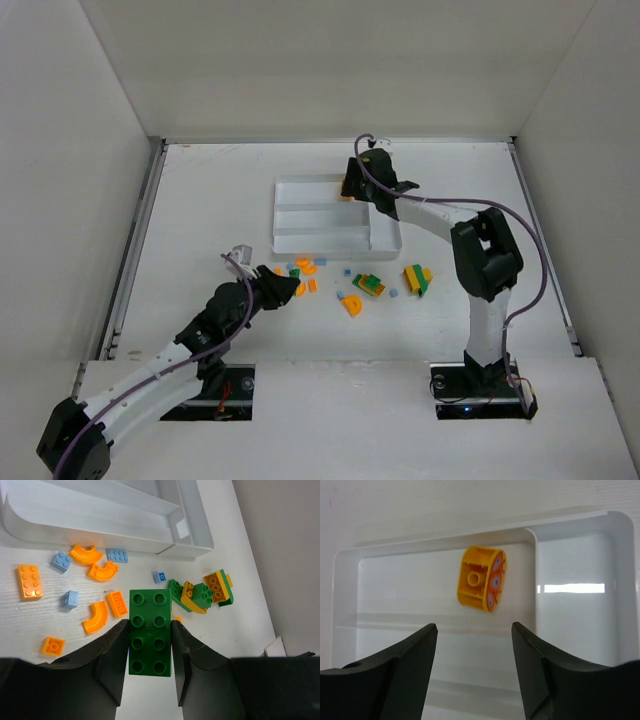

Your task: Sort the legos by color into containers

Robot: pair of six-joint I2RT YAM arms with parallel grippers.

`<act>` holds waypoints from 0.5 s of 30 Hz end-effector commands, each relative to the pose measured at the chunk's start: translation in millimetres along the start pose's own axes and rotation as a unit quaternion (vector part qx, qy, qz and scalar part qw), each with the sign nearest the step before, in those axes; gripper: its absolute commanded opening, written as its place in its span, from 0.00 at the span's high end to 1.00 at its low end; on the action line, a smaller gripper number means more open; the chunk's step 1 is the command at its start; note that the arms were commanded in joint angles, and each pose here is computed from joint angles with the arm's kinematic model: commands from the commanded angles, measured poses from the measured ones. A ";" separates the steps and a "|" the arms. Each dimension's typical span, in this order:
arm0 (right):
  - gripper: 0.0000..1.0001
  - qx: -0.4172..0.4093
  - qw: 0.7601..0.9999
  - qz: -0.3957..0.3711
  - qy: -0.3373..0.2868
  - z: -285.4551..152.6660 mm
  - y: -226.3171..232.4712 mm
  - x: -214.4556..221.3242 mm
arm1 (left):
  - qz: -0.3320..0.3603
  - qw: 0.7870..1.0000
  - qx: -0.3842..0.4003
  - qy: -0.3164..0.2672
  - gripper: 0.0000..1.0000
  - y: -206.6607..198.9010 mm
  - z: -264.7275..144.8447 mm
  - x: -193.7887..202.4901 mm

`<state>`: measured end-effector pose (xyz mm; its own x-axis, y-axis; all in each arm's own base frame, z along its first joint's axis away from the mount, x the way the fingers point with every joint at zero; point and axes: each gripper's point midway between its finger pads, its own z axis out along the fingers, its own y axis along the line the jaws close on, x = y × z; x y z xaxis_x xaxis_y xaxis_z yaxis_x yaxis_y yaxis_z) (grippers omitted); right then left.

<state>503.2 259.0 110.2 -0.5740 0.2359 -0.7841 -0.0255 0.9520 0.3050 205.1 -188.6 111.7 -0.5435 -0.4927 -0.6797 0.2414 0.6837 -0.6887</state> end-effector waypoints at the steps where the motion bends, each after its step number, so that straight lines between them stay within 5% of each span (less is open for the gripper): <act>1: 0.32 -0.041 0.997 0.017 -0.065 -50.8 14.3 -47.7 | 0.010 0.999 0.014 -0.039 0.77 -22.9 5.7 -32.1; 4: 0.37 -0.050 0.995 0.014 -0.088 -83.4 1.1 -40.9 | 0.016 0.999 0.004 -0.043 0.77 -27.2 11.1 -41.6; 10: 0.83 -0.057 0.993 0.055 -0.093 -119.4 -30.4 7.4 | 0.048 0.997 -0.023 -0.049 0.77 -38.9 32.8 -64.0; 15: 0.86 -0.074 0.990 0.067 -0.103 -135.3 -20.8 23.5 | 0.090 0.994 -0.051 -0.040 0.77 -52.3 64.9 -78.6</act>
<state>378.7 203.4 127.1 -0.4910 0.3334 -0.8048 -0.0442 0.9132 0.4052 265.9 -212.0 154.7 -0.5038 -0.4151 -0.7575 0.2084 0.7926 -0.5730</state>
